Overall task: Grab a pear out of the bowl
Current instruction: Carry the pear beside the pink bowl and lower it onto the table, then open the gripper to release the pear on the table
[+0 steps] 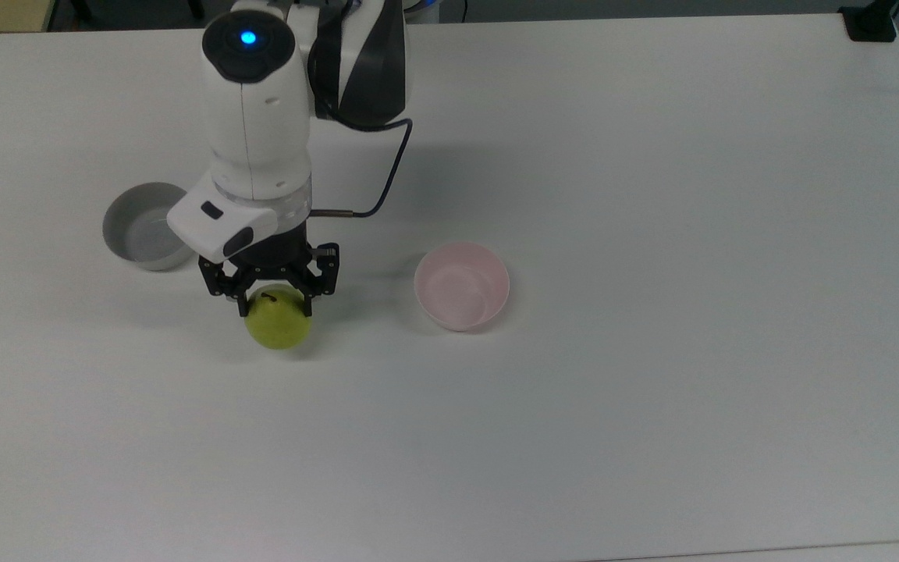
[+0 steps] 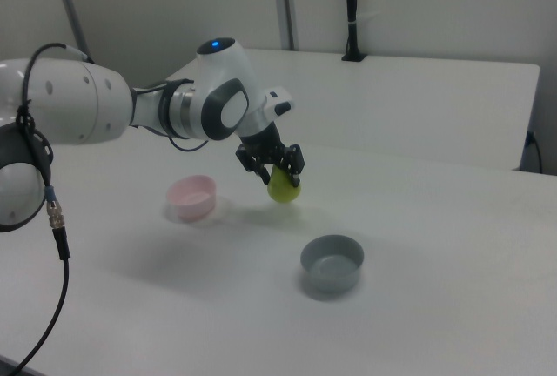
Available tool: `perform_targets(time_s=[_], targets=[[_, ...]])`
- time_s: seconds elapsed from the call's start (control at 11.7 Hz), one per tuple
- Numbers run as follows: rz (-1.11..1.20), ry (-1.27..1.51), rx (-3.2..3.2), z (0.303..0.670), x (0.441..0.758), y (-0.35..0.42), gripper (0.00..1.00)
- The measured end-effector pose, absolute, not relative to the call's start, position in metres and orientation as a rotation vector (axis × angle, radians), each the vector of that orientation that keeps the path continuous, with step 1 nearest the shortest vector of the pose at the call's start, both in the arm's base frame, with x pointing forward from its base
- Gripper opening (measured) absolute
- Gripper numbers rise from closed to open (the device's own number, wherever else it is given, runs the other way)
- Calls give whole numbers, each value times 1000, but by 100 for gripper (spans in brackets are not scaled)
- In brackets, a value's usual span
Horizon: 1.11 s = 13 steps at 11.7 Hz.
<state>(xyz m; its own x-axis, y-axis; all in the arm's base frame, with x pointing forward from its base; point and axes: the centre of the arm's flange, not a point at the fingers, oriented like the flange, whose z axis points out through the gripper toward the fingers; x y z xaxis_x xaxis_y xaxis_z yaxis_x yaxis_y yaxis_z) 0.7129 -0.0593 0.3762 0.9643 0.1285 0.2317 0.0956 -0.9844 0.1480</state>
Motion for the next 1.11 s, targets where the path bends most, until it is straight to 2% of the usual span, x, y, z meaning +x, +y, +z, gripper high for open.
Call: perform_targets(time_s=[0.26, 0.68, 0.77, 0.85, 1.11], targets=[[325, 172, 2987, 348, 715, -61, 72], [361, 173, 2971, 335, 719, -69, 72], [360, 173, 2971, 335, 719, -69, 76], [360, 172, 2971, 335, 719, -69, 89], [363, 172, 2971, 336, 720, -69, 94]])
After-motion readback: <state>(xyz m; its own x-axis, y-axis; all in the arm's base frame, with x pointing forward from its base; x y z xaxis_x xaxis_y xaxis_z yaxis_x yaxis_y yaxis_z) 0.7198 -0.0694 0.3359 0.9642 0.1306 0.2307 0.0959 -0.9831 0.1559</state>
